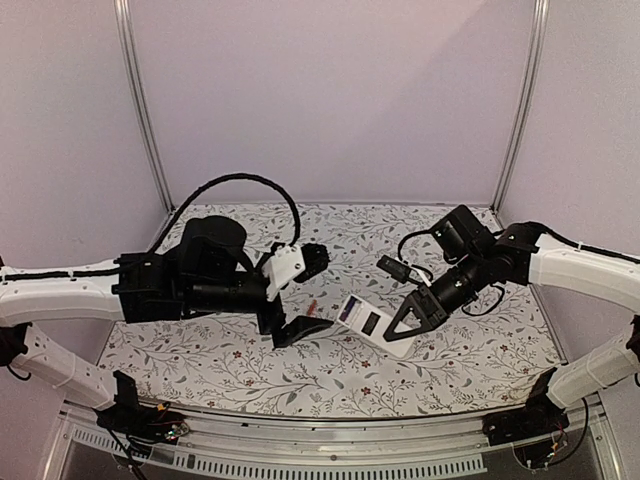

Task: Load the batteries into the remote control
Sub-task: Pass from the right arm to the left

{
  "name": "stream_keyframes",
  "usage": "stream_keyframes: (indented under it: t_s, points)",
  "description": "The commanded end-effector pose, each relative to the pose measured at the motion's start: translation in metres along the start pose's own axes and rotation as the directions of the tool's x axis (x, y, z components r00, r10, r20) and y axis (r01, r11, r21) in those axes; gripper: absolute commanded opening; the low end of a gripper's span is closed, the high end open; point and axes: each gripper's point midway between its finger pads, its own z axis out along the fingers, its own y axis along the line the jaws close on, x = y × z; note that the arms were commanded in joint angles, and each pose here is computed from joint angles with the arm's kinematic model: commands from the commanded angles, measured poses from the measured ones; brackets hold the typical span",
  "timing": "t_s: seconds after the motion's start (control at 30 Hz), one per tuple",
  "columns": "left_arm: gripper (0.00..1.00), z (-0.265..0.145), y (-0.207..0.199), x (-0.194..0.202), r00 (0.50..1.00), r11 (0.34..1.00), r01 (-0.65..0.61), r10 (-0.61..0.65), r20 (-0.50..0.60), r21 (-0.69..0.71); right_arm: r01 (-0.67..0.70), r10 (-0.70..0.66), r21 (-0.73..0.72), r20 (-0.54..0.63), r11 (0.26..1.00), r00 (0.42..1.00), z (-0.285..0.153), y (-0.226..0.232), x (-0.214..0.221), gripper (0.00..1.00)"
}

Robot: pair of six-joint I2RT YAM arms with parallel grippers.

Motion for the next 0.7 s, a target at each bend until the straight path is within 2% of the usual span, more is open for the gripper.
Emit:
stream_keyframes:
  t_s: [0.0, 0.27, 0.53, 0.67]
  points:
    - [1.0, 0.005, -0.02, 0.012, 0.977, 0.978, -0.206, 0.207, -0.044, 0.029, 0.004, -0.005, -0.02, -0.007, 1.0, 1.0, 0.0, 0.005, 0.006, 0.0]
    - [1.0, 0.02, -0.04, 0.018, 0.927, 0.93, -0.357, 0.364, -0.089, 0.085, -0.008, 0.008, -0.034, -0.014, 0.999, 1.0, 0.001, 0.005, 0.01, 0.0]
    - [0.99, 0.035, -0.05, 0.021, 0.898, 0.902, -0.415, 0.427, -0.106, 0.118, -0.018, 0.018, -0.041, -0.016, 0.999, 1.0, 0.001, 0.006, 0.012, 0.0]
    - [1.0, 0.04, -0.054, 0.027, 0.868, 0.875, -0.467, 0.481, -0.123, 0.127, -0.034, 0.033, -0.042, -0.027, 0.999, 0.999, 0.002, 0.004, 0.013, 0.0]
